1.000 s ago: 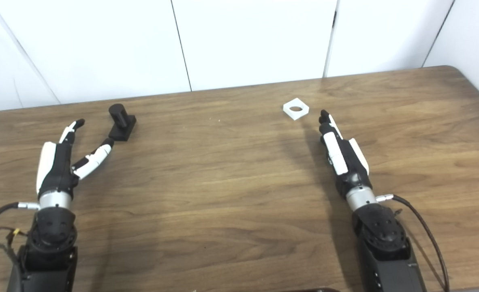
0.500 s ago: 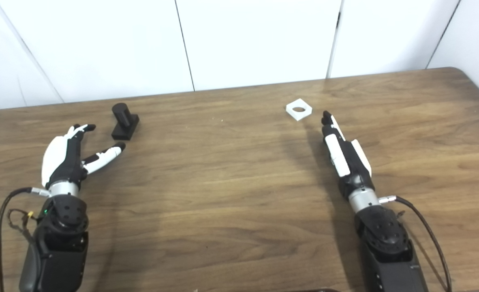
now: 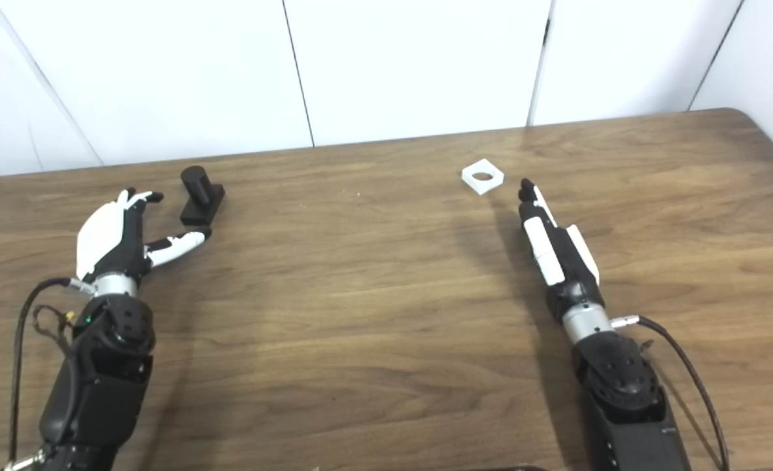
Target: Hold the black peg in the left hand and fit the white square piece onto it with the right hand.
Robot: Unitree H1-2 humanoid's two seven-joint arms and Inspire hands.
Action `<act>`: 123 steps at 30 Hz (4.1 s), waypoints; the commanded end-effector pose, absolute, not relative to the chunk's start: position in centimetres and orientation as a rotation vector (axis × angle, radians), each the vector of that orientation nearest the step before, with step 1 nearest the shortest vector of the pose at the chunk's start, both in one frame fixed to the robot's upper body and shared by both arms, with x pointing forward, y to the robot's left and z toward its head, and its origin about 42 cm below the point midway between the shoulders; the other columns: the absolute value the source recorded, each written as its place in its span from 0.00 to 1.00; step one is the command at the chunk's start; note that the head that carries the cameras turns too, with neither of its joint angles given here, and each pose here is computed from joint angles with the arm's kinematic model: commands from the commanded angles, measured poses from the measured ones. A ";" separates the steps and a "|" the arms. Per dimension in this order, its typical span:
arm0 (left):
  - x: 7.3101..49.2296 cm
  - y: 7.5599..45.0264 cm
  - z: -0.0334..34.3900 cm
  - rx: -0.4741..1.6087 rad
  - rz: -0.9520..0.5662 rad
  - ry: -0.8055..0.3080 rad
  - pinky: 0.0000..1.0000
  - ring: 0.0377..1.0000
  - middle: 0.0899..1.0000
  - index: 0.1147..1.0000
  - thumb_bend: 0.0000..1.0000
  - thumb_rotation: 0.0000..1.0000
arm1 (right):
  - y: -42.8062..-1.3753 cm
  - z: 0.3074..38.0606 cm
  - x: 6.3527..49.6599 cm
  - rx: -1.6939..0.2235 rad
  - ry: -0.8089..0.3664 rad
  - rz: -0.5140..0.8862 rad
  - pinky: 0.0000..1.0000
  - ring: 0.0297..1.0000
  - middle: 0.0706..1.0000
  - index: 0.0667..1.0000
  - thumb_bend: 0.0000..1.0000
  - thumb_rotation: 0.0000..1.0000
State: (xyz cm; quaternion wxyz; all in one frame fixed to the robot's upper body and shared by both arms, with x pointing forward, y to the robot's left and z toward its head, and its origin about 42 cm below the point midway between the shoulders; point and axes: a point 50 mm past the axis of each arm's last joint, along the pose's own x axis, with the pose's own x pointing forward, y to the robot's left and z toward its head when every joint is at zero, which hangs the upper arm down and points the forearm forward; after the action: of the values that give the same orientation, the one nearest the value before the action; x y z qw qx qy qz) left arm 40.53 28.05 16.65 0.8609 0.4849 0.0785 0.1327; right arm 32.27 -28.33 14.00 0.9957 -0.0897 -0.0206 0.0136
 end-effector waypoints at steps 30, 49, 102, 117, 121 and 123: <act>46.4 27.1 21.5 1.196 0.271 0.126 0.97 1.00 0.97 0.80 0.79 0.50 | -28.6 15.4 32.7 -0.204 -0.084 0.043 1.00 1.00 1.00 1.00 0.61 1.00; 47.8 26.5 21.0 1.267 0.242 0.163 0.98 0.99 0.94 0.77 0.78 0.50 | -28.8 15.3 32.6 -0.196 -0.089 0.041 1.00 1.00 1.00 1.00 0.59 1.00; 47.7 26.1 20.6 1.230 0.215 0.141 0.95 1.00 0.93 0.57 0.60 0.26 | -29.7 16.3 32.3 -0.161 -0.086 0.027 1.00 1.00 1.00 1.00 0.69 1.00; 47.6 26.0 20.3 1.207 0.205 0.142 0.98 1.00 0.90 0.44 0.60 0.22 | -30.2 16.7 32.6 -0.172 -0.100 0.024 1.00 1.00 1.00 1.00 0.65 1.00; 47.7 26.0 20.2 1.204 0.206 0.144 0.98 1.00 0.89 0.40 0.58 0.20 | -30.3 16.8 32.7 -0.177 -0.100 0.028 1.00 1.00 1.00 1.00 0.66 1.00; 47.7 26.0 20.2 1.195 0.205 0.144 0.97 1.00 0.89 0.40 0.56 0.19 | -30.4 16.8 32.7 -0.179 -0.101 0.027 1.00 1.00 1.00 1.00 0.67 1.00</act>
State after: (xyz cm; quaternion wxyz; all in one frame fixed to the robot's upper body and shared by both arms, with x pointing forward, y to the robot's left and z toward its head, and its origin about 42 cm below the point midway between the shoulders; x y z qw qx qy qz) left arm 46.56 25.77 17.75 0.8206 0.5583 0.0937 0.0781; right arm 31.80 -29.98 14.70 0.9967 -0.0796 -0.0121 0.0112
